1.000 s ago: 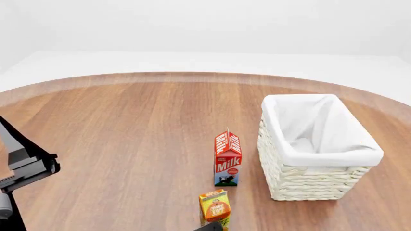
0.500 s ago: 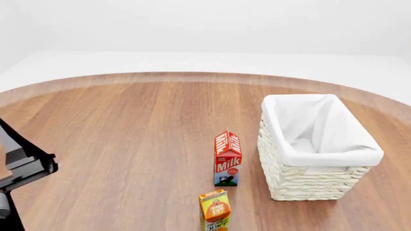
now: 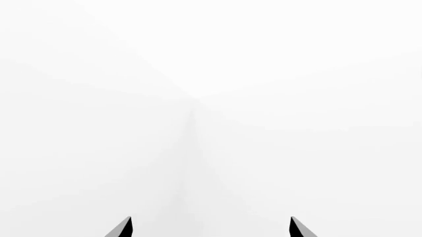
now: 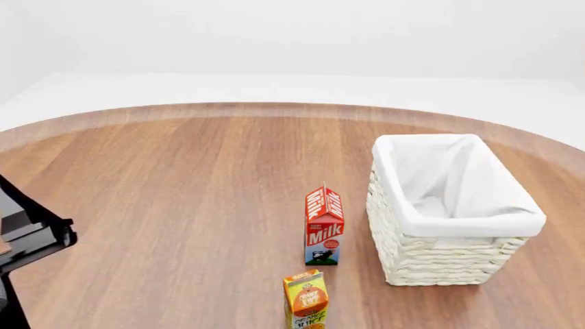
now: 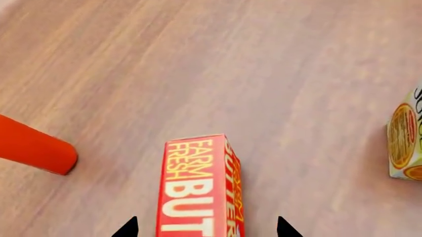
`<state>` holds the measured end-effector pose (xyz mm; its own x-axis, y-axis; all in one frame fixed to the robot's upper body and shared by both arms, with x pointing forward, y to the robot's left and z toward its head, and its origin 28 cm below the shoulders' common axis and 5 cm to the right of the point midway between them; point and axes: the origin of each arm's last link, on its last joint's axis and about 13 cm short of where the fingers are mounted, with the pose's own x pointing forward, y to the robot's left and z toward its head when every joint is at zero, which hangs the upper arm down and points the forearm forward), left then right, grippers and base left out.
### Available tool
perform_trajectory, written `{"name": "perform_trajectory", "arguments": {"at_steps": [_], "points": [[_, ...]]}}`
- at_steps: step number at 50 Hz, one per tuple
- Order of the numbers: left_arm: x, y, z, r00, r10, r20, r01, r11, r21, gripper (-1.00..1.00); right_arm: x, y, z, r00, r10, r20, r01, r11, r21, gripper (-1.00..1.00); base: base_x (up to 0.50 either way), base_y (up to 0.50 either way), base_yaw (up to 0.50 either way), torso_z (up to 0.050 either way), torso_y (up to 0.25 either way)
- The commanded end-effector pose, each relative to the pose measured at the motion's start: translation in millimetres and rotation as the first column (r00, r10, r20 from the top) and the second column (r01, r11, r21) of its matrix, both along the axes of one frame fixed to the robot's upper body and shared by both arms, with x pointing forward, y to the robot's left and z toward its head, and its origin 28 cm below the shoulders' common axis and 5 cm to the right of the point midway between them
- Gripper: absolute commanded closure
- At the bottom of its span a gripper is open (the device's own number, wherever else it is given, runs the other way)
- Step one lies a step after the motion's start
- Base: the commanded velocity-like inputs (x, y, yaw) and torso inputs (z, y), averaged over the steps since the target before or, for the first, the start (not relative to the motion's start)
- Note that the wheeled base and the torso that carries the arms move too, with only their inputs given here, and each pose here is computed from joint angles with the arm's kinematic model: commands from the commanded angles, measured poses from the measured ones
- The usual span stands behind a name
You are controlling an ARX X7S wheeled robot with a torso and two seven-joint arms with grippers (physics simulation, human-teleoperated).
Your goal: Pick up the cream cheese box and the butter, and put them in the basket.
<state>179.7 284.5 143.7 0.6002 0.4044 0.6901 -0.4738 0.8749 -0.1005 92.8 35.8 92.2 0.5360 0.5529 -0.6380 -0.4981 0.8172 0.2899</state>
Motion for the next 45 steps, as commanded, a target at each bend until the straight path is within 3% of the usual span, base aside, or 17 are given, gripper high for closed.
{"name": "perform_trajectory", "arguments": {"at_steps": [1, 45], "points": [[-0.7, 3.2, 0.2, 1.0, 0.012, 0.009, -0.012, 1.0, 0.005, -1.0, 8.5, 3.7, -5.6, 1.0, -0.008, -0.019, 0.009, 1.0, 0.021, -1.0, 0.0, 0.0, 0.0, 0.0, 0.0], [-1.8, 7.3, 1.5, 1.0, 0.023, 0.014, -0.022, 1.0, -0.01, -1.0, 4.7, 7.7, -17.5, 0.999, 0.047, -0.02, -0.048, 0.998, -0.031, -1.0, 0.0, 0.0, 0.0, 0.0, 0.0]]}}
